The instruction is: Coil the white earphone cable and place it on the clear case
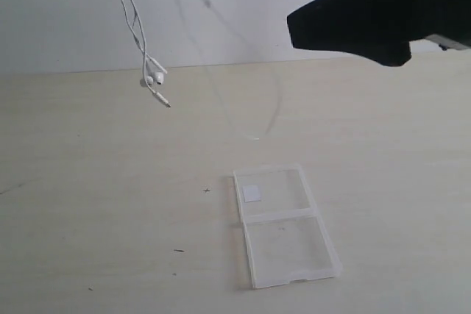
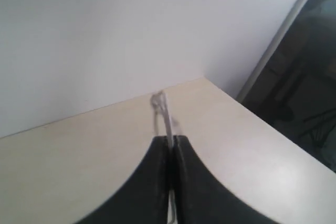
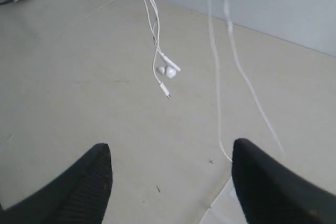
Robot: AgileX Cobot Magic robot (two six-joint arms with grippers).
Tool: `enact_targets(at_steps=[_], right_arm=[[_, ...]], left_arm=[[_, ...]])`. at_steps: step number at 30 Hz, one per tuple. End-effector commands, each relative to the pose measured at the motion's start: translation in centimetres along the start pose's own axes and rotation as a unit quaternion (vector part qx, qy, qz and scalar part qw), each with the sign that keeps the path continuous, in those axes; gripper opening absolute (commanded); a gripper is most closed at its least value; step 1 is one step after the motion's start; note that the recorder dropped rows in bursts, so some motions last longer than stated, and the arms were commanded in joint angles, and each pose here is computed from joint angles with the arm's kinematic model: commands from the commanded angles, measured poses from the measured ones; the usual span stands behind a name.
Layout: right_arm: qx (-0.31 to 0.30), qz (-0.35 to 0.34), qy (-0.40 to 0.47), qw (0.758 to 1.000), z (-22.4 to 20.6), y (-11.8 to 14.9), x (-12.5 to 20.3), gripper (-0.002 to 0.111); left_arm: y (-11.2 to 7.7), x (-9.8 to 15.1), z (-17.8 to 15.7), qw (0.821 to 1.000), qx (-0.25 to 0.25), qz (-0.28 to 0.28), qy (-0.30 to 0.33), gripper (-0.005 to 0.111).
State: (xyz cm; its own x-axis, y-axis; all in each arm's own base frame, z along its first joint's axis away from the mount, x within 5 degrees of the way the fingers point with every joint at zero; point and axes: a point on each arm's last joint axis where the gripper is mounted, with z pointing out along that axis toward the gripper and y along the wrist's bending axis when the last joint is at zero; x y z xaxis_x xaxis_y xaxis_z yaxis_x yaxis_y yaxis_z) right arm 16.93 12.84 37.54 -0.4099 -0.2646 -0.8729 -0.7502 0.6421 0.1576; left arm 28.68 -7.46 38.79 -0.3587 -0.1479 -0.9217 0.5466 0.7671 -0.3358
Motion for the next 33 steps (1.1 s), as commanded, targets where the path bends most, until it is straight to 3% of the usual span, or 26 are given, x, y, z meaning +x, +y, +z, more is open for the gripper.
enact_targets(at_steps=[1, 5, 9, 19, 22, 28, 33], right_arm=[[-0.006, -0.025, 0.013, 1.0, 1.4, -0.5, 0.1, 0.069], [-0.006, -0.027, 0.022, 0.999, 2.1, -0.8, 0.3, 0.072], [0.003, -0.028, 0.014, 0.999, 2.3, -1.0, 0.2, 0.072], [0.01, -0.035, 0.005, 0.999, 2.3, -1.2, 0.0, 0.072], [0.008, -0.031, 0.002, 0.999, 2.3, -1.1, -0.1, 0.072], [0.002, -0.031, -0.003, 1.0, 2.4, -1.1, -0.2, 0.072], [-0.037, -0.058, -0.016, 0.998, 3.5, -0.9, -0.3, 0.072]], left_arm=[[-0.2, -0.1, 0.1, 0.999, 0.015, 0.037, -0.005, 0.0], [-0.5, 0.0, 0.0, 0.993, 0.034, 0.112, -0.006, 0.0], [-0.6, -0.2, 0.0, 0.989, 0.039, 0.141, -0.015, 0.0], [-1.2, -1.2, -0.1, 0.985, 0.065, 0.14, -0.079, 0.0], [-1.0, -0.6, 0.0, 0.987, 0.068, 0.116, -0.088, 0.0], [-1.0, 1.9, 0.2, 0.981, 0.101, 0.154, -0.066, 0.0], [-1.7, 2.4, 0.0, 0.971, 0.148, 0.175, -0.068, 0.0]])
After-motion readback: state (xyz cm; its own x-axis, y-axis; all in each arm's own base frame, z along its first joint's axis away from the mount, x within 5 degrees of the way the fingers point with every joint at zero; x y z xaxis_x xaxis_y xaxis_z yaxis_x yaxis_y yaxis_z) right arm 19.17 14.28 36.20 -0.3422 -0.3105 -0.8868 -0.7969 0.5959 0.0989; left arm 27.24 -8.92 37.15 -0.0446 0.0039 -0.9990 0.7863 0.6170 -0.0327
